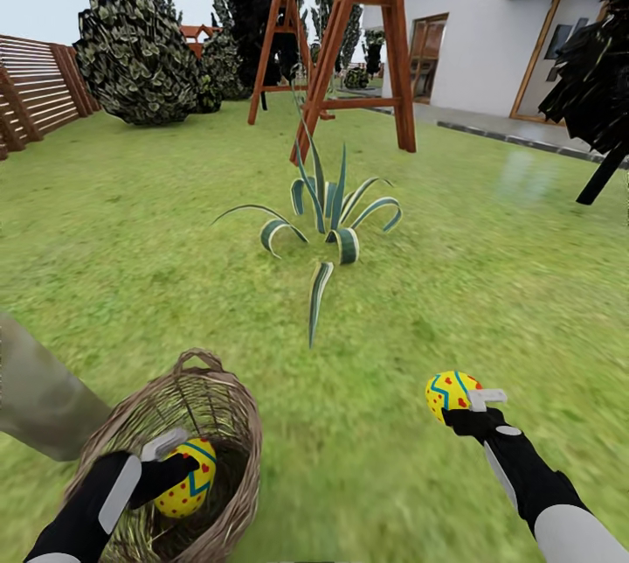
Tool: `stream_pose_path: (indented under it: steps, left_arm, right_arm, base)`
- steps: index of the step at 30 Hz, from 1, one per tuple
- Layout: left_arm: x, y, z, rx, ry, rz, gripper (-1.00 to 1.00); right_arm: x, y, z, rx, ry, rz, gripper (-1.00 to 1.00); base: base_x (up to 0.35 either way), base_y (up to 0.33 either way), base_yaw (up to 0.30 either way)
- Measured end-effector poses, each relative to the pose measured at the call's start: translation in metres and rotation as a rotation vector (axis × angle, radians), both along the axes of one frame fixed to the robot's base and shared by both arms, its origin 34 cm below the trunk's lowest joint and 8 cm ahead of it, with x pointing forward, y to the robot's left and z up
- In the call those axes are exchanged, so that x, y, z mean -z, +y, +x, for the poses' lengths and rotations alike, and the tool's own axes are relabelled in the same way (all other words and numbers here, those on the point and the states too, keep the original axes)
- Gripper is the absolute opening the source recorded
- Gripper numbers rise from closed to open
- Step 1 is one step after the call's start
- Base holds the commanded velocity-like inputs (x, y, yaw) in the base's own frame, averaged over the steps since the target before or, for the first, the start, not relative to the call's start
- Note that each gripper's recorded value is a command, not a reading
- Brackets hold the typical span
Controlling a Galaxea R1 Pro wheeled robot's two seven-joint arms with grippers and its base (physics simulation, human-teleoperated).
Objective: Take the three Easter eggs out of the wicker basket on the lawn in the garden, then place them on the lawn next to a single tree (choose any tree) so that all three eggs are next to the same tree and none are left in the basket.
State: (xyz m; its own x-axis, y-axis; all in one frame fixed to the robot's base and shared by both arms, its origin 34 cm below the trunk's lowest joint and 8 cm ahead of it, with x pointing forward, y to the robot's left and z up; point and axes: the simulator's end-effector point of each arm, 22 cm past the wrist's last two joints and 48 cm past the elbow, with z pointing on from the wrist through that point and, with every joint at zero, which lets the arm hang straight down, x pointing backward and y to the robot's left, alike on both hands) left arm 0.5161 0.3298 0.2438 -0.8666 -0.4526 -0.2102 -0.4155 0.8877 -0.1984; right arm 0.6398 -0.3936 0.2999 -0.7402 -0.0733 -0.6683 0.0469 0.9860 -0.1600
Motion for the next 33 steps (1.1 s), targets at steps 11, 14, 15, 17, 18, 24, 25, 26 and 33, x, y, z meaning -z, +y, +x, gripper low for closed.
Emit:
stream_pose_path:
  steps: [11,14,15,17,18,24,25,26,33]
  left_arm:
    - [-0.021,0.000,0.011,0.000,-0.046,0.001,-1.00]
    - [-0.027,0.000,0.014,0.001,-0.059,0.000,-1.00]
    - [-0.029,0.000,0.015,0.000,-0.063,0.001,-1.00]
    - [-0.033,0.000,0.017,0.000,-0.071,0.001,-1.00]
    - [-0.034,0.000,0.018,0.000,-0.074,0.000,-1.00]
    - [-0.048,0.002,0.025,-0.001,-0.104,0.002,-1.00]
    - [-0.054,0.004,0.029,-0.003,-0.119,0.005,-1.00]
    - [-0.058,0.005,0.031,-0.004,-0.129,0.005,-1.00]
    - [-0.074,0.000,0.039,-0.003,-0.166,0.000,-1.00]
  right_arm:
    - [-0.017,0.002,0.001,0.001,-0.021,0.005,-1.00]
    - [-0.024,0.001,0.003,0.001,-0.033,0.004,-1.00]
    - [-0.027,0.001,0.004,0.001,-0.037,0.004,-1.00]
    - [-0.031,0.001,0.005,0.001,-0.045,0.004,-1.00]
    - [-0.033,0.001,0.006,0.001,-0.048,0.004,-1.00]
    - [-0.043,-0.002,0.005,-0.040,-0.031,-0.058,-1.00]
    - [-0.041,0.000,0.001,-0.053,-0.002,-0.077,-1.00]
    - [-0.037,-0.002,-0.006,-0.052,0.038,-0.086,-1.00]
    - [-0.035,-0.019,-0.066,0.087,0.391,-0.069,-1.00]
  base:
    - [0.000,0.000,0.000]
    - [0.000,0.000,0.000]
    - [0.000,0.000,0.000]
    - [-0.124,0.037,0.000]
    - [-0.290,0.089,0.000]
    - [-0.202,0.014,0.000]
    - [-0.138,0.000,0.000]
    - [-0.122,0.000,0.000]
    - [-0.013,0.000,0.000]
